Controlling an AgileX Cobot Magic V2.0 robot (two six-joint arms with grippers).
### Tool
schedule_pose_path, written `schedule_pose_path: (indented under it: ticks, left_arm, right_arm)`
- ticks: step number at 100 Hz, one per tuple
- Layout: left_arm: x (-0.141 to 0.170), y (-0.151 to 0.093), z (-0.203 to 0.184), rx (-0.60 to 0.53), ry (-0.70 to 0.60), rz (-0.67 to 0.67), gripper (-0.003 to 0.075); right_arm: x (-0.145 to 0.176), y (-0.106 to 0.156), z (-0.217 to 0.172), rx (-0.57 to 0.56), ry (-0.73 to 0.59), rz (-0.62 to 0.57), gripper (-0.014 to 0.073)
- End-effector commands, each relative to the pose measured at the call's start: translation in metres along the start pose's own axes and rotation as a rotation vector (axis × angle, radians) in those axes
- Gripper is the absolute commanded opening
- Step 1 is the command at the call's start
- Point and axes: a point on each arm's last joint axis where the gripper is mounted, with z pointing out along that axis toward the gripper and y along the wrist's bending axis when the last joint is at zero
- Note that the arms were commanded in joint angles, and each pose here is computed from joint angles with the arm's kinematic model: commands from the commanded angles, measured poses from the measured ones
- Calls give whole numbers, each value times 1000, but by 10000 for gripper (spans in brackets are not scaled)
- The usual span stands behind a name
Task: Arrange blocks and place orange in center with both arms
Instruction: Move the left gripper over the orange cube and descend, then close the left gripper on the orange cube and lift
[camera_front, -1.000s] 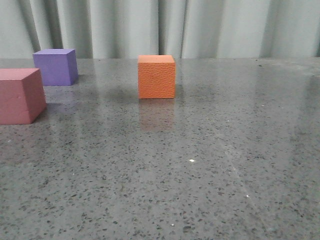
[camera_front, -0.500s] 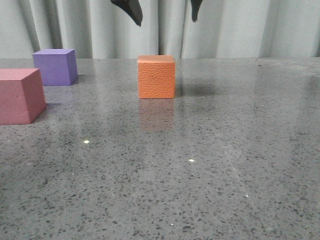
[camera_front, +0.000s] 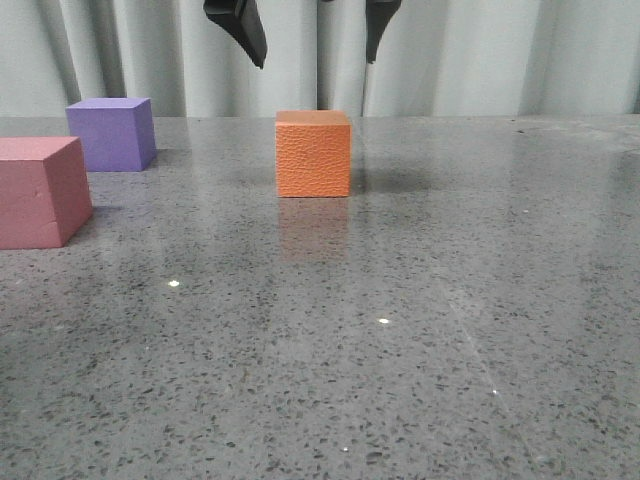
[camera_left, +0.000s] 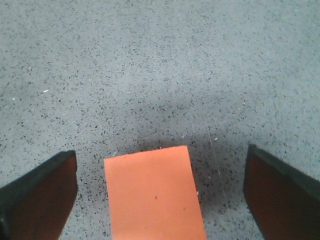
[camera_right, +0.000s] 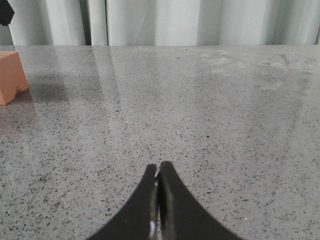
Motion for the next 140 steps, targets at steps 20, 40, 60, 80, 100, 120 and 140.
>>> schedule_pose_path:
  ticks: [20,40,60,80,100,120,140]
  left_arm:
    - [-14,1,-17,8,-83,-51,638]
    - [-7,-2,-3,-14,-55,-49,638]
    - [-2,-3,6,-26,-33,-54,638]
    - [2,-5,13,-30,-16,-59,637]
    - [9,-6,23,-48,19,-60,637]
    - [16,-9,33,-56,54,-61,637]
    - [15,-9,33,-53,50,-63,540]
  right_arm:
    - [-13,1,-3,-2,-118,-4,-67]
    - [-13,1,-3,-2,-118,-4,-67]
    - [-13,1,-3,-2,-118,-4,-67]
    - [-13,1,-3,-2,-118,-4,-67]
    - [-13,1,-3,-2,-118,-4,-67]
    - [-13,1,-3,-2,-118,-4,-67]
    - [-13,1,-3,-2,-118,-4,-67]
